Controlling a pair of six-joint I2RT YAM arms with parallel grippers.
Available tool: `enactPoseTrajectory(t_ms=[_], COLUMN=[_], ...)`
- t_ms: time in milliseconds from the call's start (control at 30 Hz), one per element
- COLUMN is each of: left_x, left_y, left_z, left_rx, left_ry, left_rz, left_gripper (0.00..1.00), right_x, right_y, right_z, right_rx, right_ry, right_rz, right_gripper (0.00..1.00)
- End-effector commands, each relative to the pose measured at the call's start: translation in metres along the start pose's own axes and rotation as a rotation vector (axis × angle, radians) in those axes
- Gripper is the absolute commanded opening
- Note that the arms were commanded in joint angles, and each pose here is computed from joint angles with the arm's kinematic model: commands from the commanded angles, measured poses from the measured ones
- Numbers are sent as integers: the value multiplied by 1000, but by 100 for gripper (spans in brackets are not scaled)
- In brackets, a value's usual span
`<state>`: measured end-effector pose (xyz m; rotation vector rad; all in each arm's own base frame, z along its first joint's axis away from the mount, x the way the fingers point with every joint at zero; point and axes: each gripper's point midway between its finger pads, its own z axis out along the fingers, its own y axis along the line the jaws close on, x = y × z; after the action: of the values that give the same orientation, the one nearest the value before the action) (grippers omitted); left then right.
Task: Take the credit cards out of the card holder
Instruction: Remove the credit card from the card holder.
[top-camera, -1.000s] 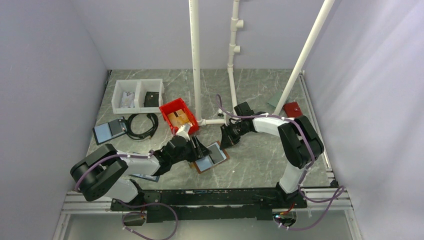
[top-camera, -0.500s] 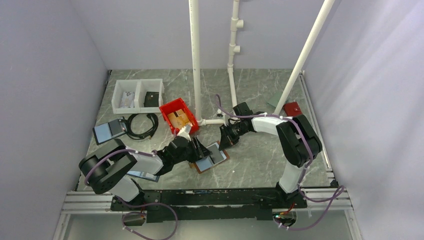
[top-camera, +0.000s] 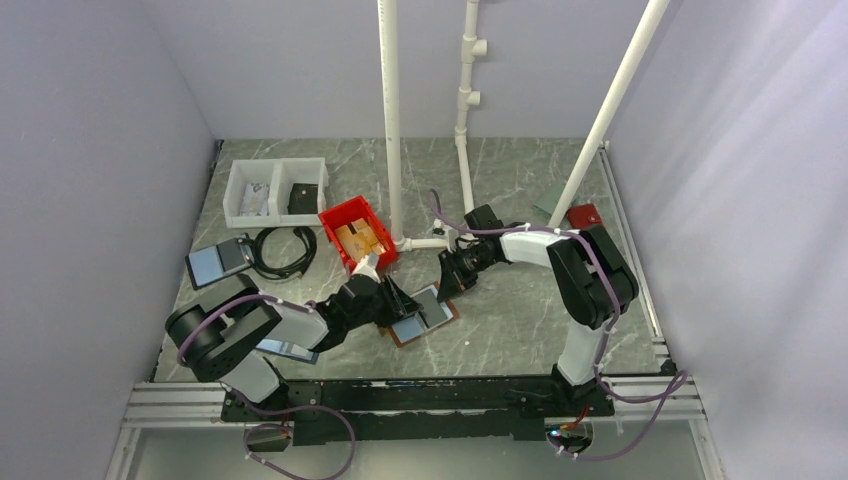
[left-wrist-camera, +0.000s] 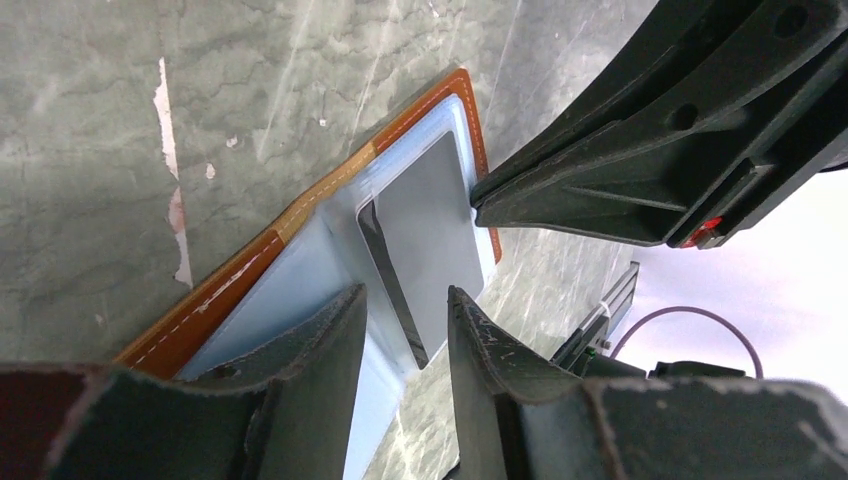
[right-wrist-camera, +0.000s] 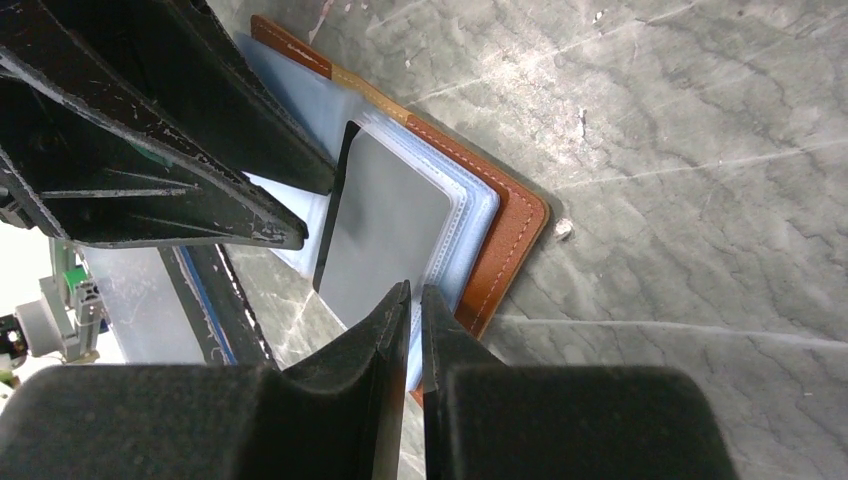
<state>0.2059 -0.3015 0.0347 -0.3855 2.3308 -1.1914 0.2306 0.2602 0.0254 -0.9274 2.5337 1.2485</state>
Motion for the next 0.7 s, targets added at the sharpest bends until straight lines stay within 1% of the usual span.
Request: enactPoseTrajectory(t_ms=[0,300,600,633,667], left_x=[-1,1,6,7,8], left_y=[7,15,13,14,14], left_z=[4,8,15,15,15], left_rx=[-11,7,48,50,53], left_ry=[-21,-39,-18,-16,-15], left_rz=[-32,-78,-86,-86,-88], left_gripper=[42,33,31,29,24], right_x=[-7,-3,6,7,6], right_y=[0,-2,12,12,12], right_z=[1,5,17,18,18], right_rx=[-2,-8,-66,-68,-68], right_ry=[-1,16,64,67,69], right_rz=[-4,15,17,15,14], right_gripper=[11,11,11,11,11])
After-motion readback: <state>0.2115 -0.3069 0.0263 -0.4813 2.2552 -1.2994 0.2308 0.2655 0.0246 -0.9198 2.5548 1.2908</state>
